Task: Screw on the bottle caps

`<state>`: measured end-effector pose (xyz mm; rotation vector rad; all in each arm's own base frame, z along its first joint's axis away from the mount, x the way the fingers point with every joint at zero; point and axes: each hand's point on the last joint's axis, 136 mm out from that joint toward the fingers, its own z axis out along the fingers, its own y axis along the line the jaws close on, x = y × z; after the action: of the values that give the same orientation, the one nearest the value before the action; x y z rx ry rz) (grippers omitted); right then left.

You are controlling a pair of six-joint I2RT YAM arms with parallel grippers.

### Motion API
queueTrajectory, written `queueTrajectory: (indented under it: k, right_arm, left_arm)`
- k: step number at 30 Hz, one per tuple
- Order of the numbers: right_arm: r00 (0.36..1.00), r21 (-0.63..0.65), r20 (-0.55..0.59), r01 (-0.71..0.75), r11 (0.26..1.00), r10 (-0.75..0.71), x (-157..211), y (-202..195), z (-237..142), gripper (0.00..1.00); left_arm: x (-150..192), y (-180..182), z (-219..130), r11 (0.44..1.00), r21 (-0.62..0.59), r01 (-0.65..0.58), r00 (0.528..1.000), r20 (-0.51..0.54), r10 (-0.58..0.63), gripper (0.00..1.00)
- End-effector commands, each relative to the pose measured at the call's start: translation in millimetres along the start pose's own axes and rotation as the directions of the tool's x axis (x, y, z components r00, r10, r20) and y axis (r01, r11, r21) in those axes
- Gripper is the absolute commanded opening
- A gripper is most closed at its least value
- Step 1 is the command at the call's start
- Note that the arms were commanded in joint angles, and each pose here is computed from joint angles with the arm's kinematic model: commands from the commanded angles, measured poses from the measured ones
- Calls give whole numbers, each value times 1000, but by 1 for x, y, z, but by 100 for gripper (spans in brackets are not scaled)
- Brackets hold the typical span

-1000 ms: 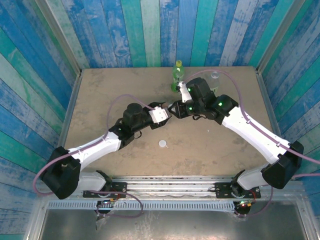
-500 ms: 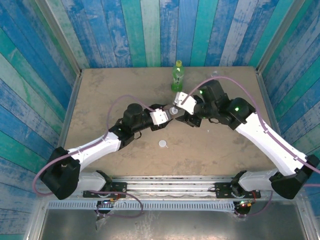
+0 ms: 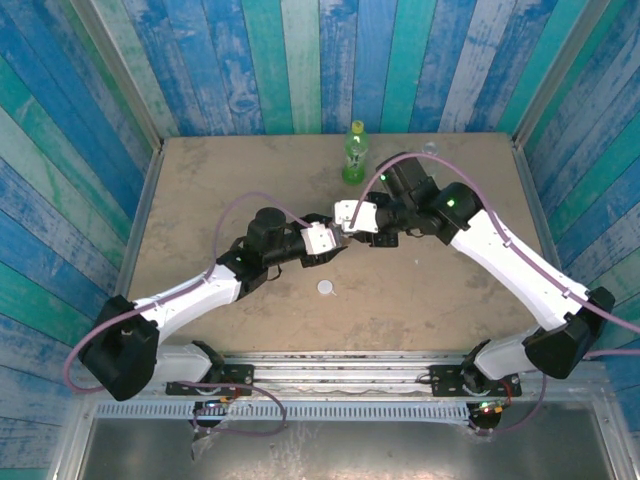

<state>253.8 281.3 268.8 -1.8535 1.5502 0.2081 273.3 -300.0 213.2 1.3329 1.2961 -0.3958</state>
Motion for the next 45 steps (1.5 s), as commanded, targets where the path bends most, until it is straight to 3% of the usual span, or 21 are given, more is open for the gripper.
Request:
queueTrajectory:
  k: [1, 7, 10, 13, 15, 16, 18, 19, 21, 22, 24, 26, 28, 29, 32, 35, 37, 39, 41, 45]
  right_arm:
    - [1000, -30, 2, 11, 999, -11, -2, 5, 2, 39]
    - [1000, -31, -16, 2, 1000, -2, 0, 2, 7, 27]
    - [1000, -21, -24, -14, 1000, 14, 1, 0, 6, 14]
    - [989, 13, -20, -145, 989, 145, -2, -7, 3, 12]
    - [934, 99, 6, -357, 929, 358, 0, -24, 4, 14]
    - [871, 162, 40, -490, 857, 490, 2, -37, 4, 13]
    - [661, 173, 145, -749, 639, 736, 0, -51, 6, 5]
    - [548, 137, 176, -836, 531, 818, -2, -51, 10, 1]
    - [251, 52, 184, -968, 246, 950, -1, -44, 22, 1]
    - [146, 10, 170, -989, 147, 975, -2, -39, 27, 1]
    - [20, -46, 149, -999, 27, 989, -3, -33, 33, 1]
    - [-17, -50, 156, -999, -9, 988, 2, -31, 34, 6]
    - [45, -44, 163, -998, 53, 986, 3, -31, 30, 16]
    - [112, -38, 172, -992, 120, 979, 2, -31, 25, 24]
    - [399, 5, 193, -914, 406, 896, -1, -27, 9, 41]
    - [712, 47, 180, -696, 717, 679, -1, -12, -8, 52]
    - [846, 72, 171, -522, 850, 506, -1, -2, -17, 54]
    - [927, 81, 174, -350, 933, 333, -4, 7, -25, 54]
    - [967, 63, 185, -191, 980, 177, -11, 18, -30, 53]
    - [987, 18, 161, -15, 1000, 12, -17, 31, -26, 52]
  left_arm:
    - [-28, 7, -13, 999, -23, -42, 997, 68, 43, 49]
    - [-28, 8, -14, 999, -27, -45, 997, 69, 46, 49]
    - [-29, 9, -15, 998, -41, -47, 996, 74, 50, 49]
    - [-30, 18, -15, 996, -85, -37, 996, 78, 44, 49]
    - [-32, 25, -16, 992, -123, -39, 996, 80, 50, 49]
    - [-32, 28, -16, 990, -136, -42, 996, 78, 53, 49]
    - [-31, 32, -15, 987, -156, -46, 996, 69, 57, 49]
    - [-30, 33, -13, 986, -158, -47, 996, 66, 58, 49]
    - [-28, 33, -10, 987, -153, -46, 997, 61, 56, 49]
    - [-28, 32, -9, 988, -150, -46, 997, 62, 55, 49]
    - [-28, 32, -9, 988, -146, -42, 996, 69, 52, 49]
    - [-29, 29, -9, 990, -136, -38, 996, 76, 49, 49]
    - [-29, 26, -9, 992, -121, -34, 996, 77, 44, 49]
    - [-28, 24, -10, 993, -111, -33, 996, 75, 41, 49]
    - [-24, 19, -11, 994, -104, -27, 997, 72, 34, 49]
    - [-23, 13, -14, 996, -90, -18, 996, 84, 26, 48]
    - [-23, 9, -16, 997, -72, -18, 996, 90, 25, 48]
    - [-24, 3, -17, 999, -40, -13, 995, 94, 17, 48]
    - [-26, -2, -18, 1000, -17, -14, 994, 106, 16, 48]
    - [-29, -5, -18, 1000, 7, -17, 993, 116, 16, 48]
